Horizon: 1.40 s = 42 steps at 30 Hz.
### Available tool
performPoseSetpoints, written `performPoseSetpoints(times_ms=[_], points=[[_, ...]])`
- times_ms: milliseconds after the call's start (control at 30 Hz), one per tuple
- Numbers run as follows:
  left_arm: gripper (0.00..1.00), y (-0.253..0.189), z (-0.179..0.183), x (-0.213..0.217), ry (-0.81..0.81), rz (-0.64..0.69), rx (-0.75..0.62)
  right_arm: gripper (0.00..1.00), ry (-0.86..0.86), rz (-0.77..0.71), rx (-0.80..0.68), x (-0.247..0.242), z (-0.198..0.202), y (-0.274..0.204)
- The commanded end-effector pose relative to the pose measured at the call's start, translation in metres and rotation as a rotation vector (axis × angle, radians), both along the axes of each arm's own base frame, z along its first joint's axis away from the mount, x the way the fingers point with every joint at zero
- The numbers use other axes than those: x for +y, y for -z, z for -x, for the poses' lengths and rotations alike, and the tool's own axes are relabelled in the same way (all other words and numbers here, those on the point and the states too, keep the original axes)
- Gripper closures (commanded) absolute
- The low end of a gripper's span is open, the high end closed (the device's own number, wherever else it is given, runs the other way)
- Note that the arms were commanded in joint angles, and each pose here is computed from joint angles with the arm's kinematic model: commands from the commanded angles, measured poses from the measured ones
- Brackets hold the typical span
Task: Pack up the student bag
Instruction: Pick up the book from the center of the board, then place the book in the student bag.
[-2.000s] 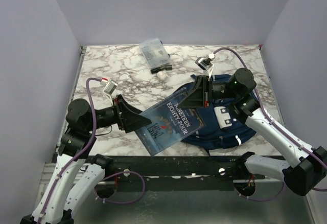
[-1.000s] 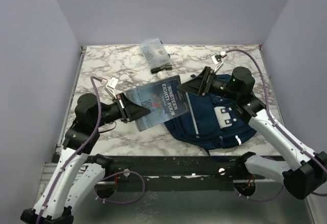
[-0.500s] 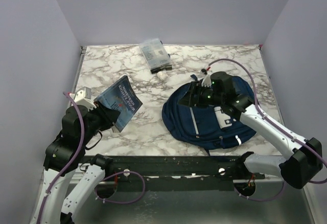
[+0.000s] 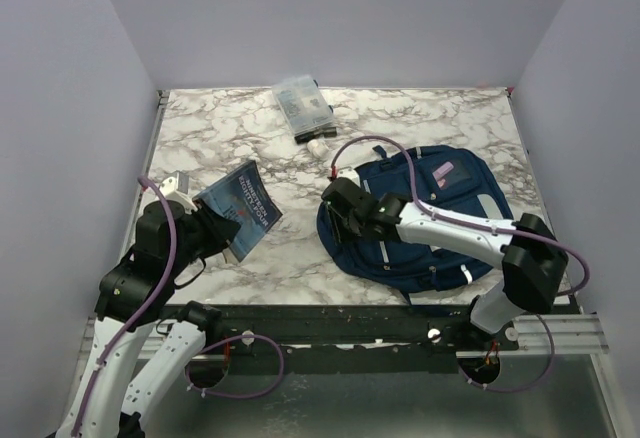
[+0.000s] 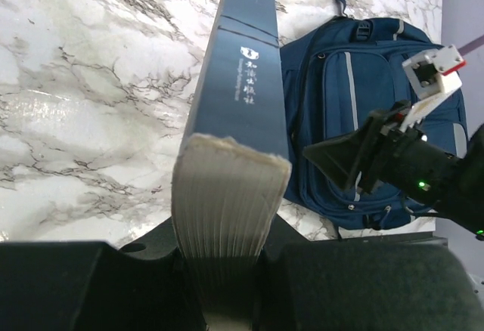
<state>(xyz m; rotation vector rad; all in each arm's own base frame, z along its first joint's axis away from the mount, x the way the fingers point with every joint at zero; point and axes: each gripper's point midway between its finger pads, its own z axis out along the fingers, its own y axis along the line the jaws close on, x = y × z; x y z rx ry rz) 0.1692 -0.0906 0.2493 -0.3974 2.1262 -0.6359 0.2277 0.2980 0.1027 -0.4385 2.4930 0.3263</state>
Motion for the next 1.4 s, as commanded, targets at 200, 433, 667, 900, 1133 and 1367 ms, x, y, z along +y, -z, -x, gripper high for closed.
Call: performPoseSetpoints(times_ms=[200, 433, 667, 900, 1133, 1367], points=[[1.00, -0.019, -0.006, -0.013, 0.032, 0.084, -0.086, 0.60, 0.039, 0.308, -0.165, -0.007, -0.021, 0.018], [1.00, -0.020, -0.005, -0.014, 0.036, 0.093, -0.086, 0.71, 0.033, 0.436, -0.181, -0.008, -0.016, 0.044], [1.00, -0.014, -0.005, -0.020, 0.065, 0.104, -0.055, 0.99, 0.052, 0.394, -0.233, -0.016, -0.017, 0.019], [1.00, -0.013, -0.004, -0.046, 0.190, 0.174, -0.026, 0.99, -0.022, 0.183, -0.222, -0.022, -0.012, -0.035], [1.00, -0.024, 0.003, -0.096, 0.448, 0.383, 0.006, 0.99, -0.039, -0.145, -0.165, -0.043, -0.025, -0.092], [1.00, -0.008, 0.002, -0.135, 0.587, 0.644, 0.164, 0.99, -0.018, -0.406, -0.129, -0.055, -0.032, -0.129]])
